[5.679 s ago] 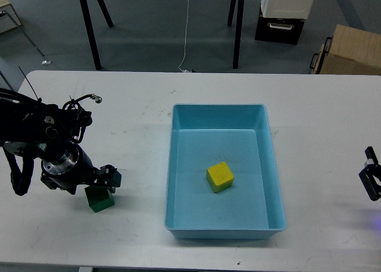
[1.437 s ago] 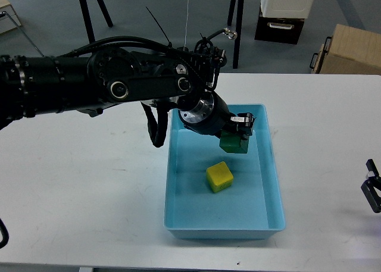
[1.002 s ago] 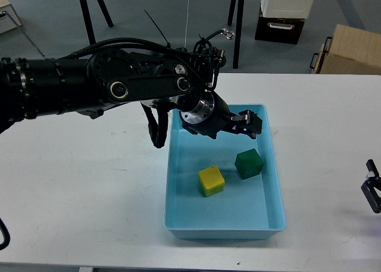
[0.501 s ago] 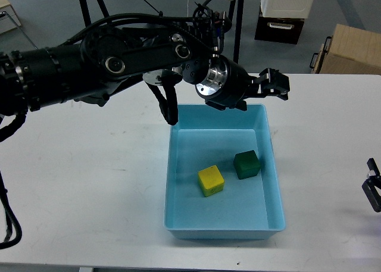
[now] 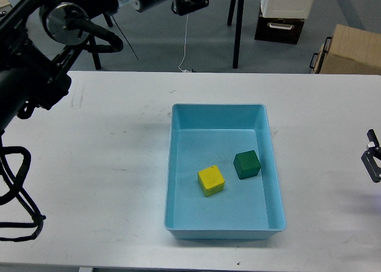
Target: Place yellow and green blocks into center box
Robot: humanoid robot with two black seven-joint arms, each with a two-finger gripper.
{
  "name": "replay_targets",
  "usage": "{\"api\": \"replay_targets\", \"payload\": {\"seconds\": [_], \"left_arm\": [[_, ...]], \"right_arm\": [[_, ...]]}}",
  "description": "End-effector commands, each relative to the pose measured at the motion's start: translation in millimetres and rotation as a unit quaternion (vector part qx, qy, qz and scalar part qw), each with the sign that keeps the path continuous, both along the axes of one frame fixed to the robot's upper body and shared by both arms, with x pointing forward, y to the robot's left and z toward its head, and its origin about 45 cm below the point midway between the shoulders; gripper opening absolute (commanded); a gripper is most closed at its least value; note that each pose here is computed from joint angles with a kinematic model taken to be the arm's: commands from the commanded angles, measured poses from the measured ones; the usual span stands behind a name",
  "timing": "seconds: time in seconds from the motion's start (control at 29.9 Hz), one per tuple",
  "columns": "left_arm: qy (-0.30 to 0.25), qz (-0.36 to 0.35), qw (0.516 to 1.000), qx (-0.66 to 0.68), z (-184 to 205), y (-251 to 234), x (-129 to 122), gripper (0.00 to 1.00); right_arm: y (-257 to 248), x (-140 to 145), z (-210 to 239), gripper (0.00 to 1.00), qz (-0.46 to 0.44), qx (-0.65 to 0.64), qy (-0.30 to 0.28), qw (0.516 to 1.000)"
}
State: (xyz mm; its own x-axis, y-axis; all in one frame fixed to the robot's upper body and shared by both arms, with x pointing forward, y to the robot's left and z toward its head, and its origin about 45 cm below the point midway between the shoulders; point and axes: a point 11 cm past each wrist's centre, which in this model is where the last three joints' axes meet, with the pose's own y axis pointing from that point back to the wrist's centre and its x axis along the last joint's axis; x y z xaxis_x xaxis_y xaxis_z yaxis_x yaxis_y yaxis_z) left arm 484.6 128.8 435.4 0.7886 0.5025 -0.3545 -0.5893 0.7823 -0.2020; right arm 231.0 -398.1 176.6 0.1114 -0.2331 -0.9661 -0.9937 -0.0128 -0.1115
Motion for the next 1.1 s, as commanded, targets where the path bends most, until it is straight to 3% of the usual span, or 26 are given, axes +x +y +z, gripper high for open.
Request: {"api": "replay_targets", "payload": {"seconds": [0.0,0.2,0.4,0.6,0.77,1.07], "left_arm": [[0.016,0.066,0.993,-0.099,1.0,84.5,2.8,0.99],[0.033,0.121,0.973,-0.191,-38.0,171.9,-37.8,0.99],[0.053,0.152,0.958,-0.238,-93.5,200.9,-101.1,0.99],[0.106,0.13,0.94,-0.297,-142.6,172.9,-170.9,0.99],[0.161,0.147,0.916,-0.337,-182.0,157.5,-219.4,0.99],[0.256,0.157,0.881,-0.366,-231.3,132.2,-266.1,1.0]], "right_arm": [[1.7,3.9,2.8,0.99,0.001,0.005,-0.007,1.0],[-2.1,5.9,10.2,0.99,-0.001,0.01,-0.016,1.0],[3.6,11.7,18.2,0.99,0.014,0.019,-0.026,0.999],[22.5,7.1,20.0,0.99,0.035,0.031,-0.03,0.998],[40.5,-22.4,14.4,0.99,0.035,0.055,-0.018,0.998],[52.7,-65.5,-3.4,0.99,0.015,0.079,0.023,0.996]]}}
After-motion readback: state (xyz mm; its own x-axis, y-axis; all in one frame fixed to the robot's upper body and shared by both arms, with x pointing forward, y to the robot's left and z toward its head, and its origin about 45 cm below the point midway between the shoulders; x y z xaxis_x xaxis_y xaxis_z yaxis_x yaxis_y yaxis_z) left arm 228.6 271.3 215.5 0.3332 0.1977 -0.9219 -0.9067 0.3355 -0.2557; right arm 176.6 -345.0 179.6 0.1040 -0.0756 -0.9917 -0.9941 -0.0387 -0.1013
